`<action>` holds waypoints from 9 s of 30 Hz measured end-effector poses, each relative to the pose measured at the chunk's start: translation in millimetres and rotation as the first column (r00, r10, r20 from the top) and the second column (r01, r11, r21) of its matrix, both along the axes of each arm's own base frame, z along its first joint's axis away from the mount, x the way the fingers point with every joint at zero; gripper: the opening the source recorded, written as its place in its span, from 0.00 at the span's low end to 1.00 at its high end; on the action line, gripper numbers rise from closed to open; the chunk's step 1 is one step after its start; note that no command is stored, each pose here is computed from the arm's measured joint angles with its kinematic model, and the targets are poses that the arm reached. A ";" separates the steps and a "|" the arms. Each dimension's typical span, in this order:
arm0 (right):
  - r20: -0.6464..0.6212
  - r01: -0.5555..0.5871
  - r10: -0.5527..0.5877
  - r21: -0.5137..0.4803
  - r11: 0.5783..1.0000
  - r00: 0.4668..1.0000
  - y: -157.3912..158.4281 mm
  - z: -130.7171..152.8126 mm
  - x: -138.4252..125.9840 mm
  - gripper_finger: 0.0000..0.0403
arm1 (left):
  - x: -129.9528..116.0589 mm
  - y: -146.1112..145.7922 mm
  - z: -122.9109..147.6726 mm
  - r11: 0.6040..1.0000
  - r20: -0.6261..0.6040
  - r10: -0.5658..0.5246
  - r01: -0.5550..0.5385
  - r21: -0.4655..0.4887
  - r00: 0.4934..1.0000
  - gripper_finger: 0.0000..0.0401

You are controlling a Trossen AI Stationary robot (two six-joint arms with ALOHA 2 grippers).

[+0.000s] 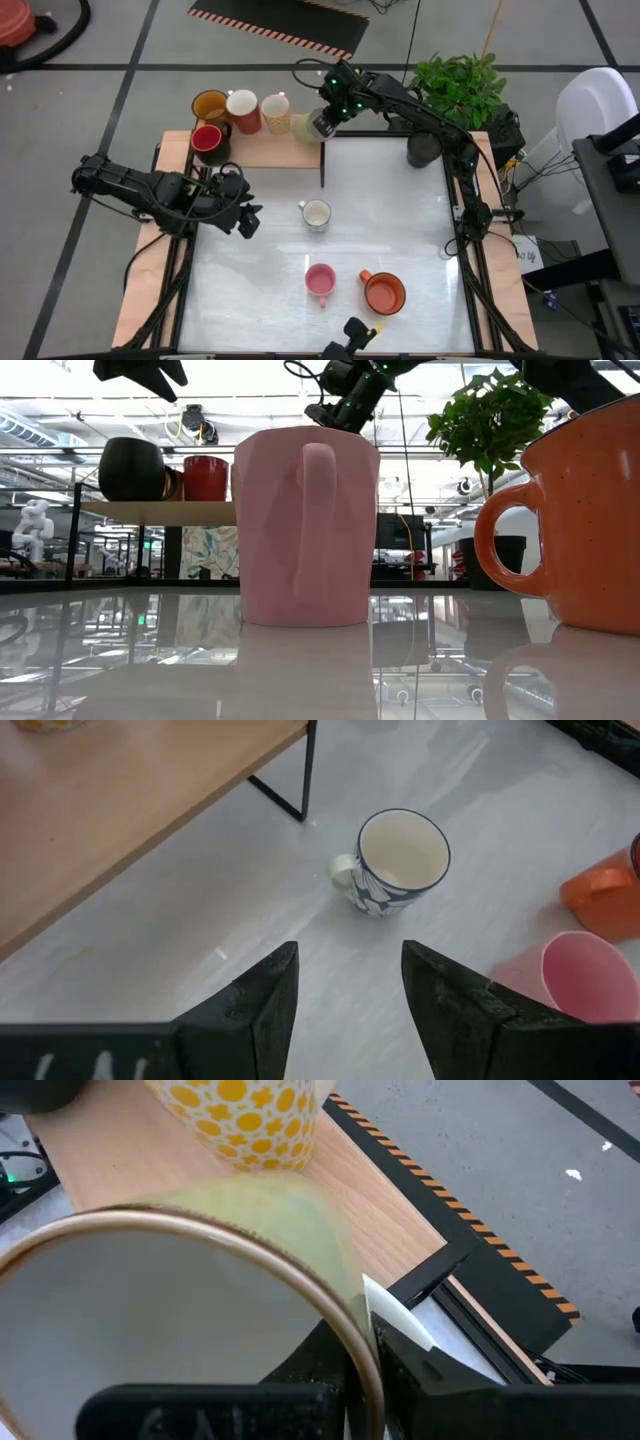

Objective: Place coffee mugs
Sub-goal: Put the green mug on the shelf

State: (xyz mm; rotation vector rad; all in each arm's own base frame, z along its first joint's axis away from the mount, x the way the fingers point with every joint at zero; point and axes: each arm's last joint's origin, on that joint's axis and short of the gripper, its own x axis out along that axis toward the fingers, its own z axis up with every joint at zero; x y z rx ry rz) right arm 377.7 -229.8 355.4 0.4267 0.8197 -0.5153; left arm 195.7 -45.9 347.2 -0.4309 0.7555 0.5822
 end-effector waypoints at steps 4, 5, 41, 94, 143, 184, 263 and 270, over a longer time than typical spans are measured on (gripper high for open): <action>-0.004 -0.013 0.013 -0.011 1.000 1.000 -0.1 0.0 0.1 0.06 | 0.0 0.0 0.0 1.000 0.000 0.001 -0.001 0.000 1.000 0.45; -0.003 -0.015 0.015 -0.012 1.000 1.000 0.2 0.0 0.3 0.07 | 0.0 0.0 0.0 1.000 0.000 0.001 -0.001 0.000 1.000 0.45; 0.035 -0.027 0.029 -0.035 0.999 0.999 2.0 2.8 5.2 0.32 | 0.0 0.0 0.0 1.000 0.000 0.000 0.000 0.000 1.000 0.45; 0.143 -0.453 0.447 0.007 0.892 0.883 22.8 -43.2 10.9 0.32 | -0.2 -2.0 -0.5 0.997 0.002 0.008 -0.008 -0.075 1.000 0.45; 0.059 -0.388 0.434 -0.353 0.851 0.899 49.4 7.1 -27.2 0.01 | 12.1 23.3 4.2 0.996 0.060 0.051 -0.047 -0.072 0.997 0.45; -0.419 -0.684 0.540 -0.462 0.565 0.730 44.0 25.4 17.4 0.01 | 70.4 73.9 -40.4 0.991 -0.177 0.070 -0.048 0.124 0.982 0.45; -0.007 -0.502 0.518 -0.257 0.826 0.856 69.1 -16.9 33.8 0.22 | 7.6 38.2 5.8 0.997 0.031 0.079 -0.079 0.006 0.996 0.45; -0.065 -0.483 0.490 -0.322 0.814 0.869 64.9 -36.2 37.8 0.19 | -3.8 39.3 7.8 0.995 0.013 0.099 -0.099 -0.005 0.995 0.45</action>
